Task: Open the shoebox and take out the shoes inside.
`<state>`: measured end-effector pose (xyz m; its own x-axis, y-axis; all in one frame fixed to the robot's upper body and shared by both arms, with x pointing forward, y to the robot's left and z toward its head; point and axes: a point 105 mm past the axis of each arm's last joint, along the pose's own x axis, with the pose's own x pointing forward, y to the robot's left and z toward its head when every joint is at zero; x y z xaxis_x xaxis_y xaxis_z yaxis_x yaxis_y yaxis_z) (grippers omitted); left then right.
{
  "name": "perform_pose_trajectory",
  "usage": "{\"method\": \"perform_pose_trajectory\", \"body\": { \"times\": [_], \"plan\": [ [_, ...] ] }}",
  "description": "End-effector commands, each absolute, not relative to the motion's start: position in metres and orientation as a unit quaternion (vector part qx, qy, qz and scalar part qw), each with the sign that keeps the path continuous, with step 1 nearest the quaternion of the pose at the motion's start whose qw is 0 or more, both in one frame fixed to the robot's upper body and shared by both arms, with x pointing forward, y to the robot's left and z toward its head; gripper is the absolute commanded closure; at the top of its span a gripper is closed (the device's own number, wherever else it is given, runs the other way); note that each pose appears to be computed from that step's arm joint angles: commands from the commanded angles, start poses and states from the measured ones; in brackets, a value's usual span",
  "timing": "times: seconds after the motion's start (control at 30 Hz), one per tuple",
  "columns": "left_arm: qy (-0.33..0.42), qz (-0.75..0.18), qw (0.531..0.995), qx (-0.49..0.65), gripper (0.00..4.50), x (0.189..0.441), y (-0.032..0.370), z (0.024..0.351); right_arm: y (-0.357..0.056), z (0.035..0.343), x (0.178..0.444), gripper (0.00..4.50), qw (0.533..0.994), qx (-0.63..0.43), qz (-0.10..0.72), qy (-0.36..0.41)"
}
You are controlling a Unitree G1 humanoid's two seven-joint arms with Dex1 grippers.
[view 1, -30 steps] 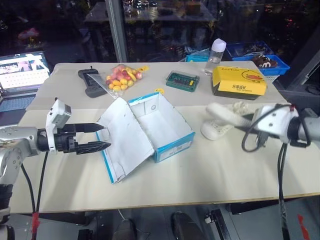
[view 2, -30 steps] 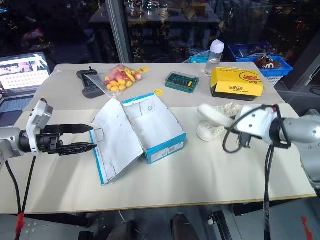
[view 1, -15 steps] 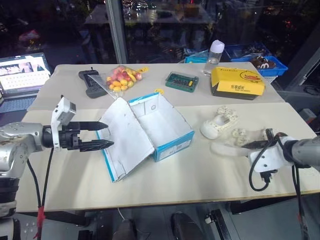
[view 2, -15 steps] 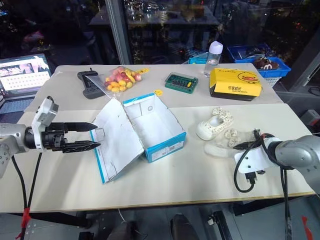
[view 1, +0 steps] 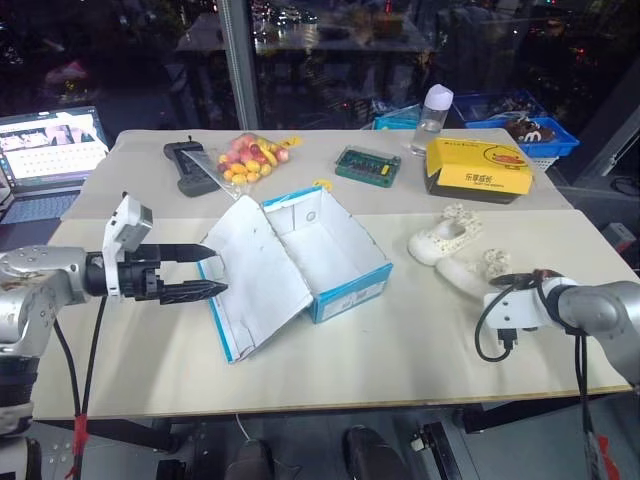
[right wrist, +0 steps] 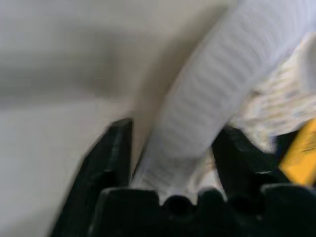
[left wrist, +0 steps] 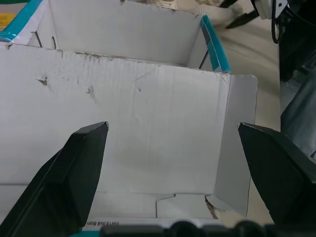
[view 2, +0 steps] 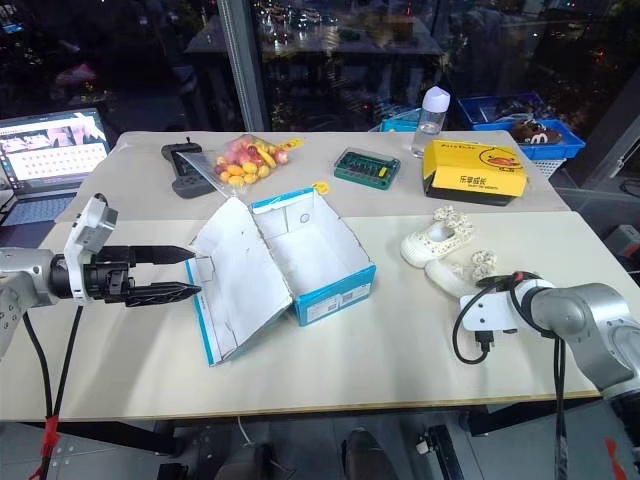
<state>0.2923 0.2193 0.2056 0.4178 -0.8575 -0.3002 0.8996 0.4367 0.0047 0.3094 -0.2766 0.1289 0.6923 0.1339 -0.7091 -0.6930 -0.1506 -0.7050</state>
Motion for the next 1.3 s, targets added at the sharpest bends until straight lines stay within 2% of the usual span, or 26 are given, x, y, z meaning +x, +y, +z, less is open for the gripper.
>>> {"method": "perform_pose_trajectory", "body": {
  "times": [0.03, 0.17, 0.3, 0.43, 0.53, 0.7, 0.77, 0.8, 0.87, 0.97, 1.03, 1.1, 1.2, 1.3],
  "plan": [
    [0.108, -0.525, 0.839, 0.094, 0.0, 0.291, 0.22, 0.215, -0.271, 0.155, 0.299, 0.78, 0.629, -0.66, 0.349, 0.215],
    [0.109, -0.525, 0.839, 0.095, 0.0, 0.293, 0.22, 0.213, -0.257, 0.182, 0.293, 0.78, 0.64, -0.643, 0.37, 0.2],
    [0.112, -0.526, 0.838, 0.094, 0.0, 0.293, 0.22, 0.209, -0.24, 0.21, 0.294, 0.78, 0.682, -0.601, 0.38, 0.17],
    [0.126, -0.511, 0.844, 0.102, 0.0, 0.292, 0.223, 0.194, -0.209, 0.253, 0.303, 0.78, 0.818, -0.42, 0.384, 0.083],
    [0.108, -0.467, 0.873, 0.087, 0.0, 0.298, 0.229, 0.19, -0.207, 0.267, 0.319, 0.78, 0.884, -0.335, 0.324, 0.045],
    [0.047, -0.349, 0.935, 0.049, 0.0, 0.31, 0.242, 0.193, -0.23, 0.252, 0.342, 0.78, 0.954, -0.256, 0.153, 0.044],
    [0.014, -0.258, 0.966, 0.018, 0.0, 0.317, 0.26, 0.195, -0.252, 0.244, 0.348, 0.78, 0.972, -0.227, 0.047, 0.045],
    [-0.011, -0.183, 0.983, 0.007, 0.0, 0.32, 0.278, 0.198, -0.26, 0.239, 0.347, 0.78, 0.972, -0.229, 0.002, 0.044],
    [-0.044, -0.048, 0.998, -0.014, 0.0, 0.32, 0.312, 0.195, -0.267, 0.235, 0.342, 0.78, 0.971, -0.234, -0.049, 0.033],
    [-0.049, 0.056, 0.997, -0.029, 0.0, 0.306, 0.333, 0.181, -0.265, 0.234, 0.337, 0.78, 0.972, -0.222, -0.072, 0.008],
    [-0.043, 0.069, 0.997, -0.012, 0.0, 0.299, 0.332, 0.172, -0.259, 0.232, 0.335, 0.78, 0.966, -0.252, -0.066, -0.001],
    [-0.033, 0.079, 0.996, -0.024, 0.0, 0.298, 0.333, 0.161, -0.253, 0.213, 0.336, 0.78, 0.965, -0.259, -0.044, 0.018],
    [-0.032, 0.097, 0.994, -0.038, 0.0, 0.303, 0.339, 0.152, -0.247, 0.193, 0.341, 0.78, 0.978, -0.207, -0.024, 0.019],
    [-0.034, 0.103, 0.993, -0.038, 0.0, 0.311, 0.339, 0.147, -0.249, 0.173, 0.346, 0.78, 0.967, -0.25, -0.016, 0.041]
  ]
}}
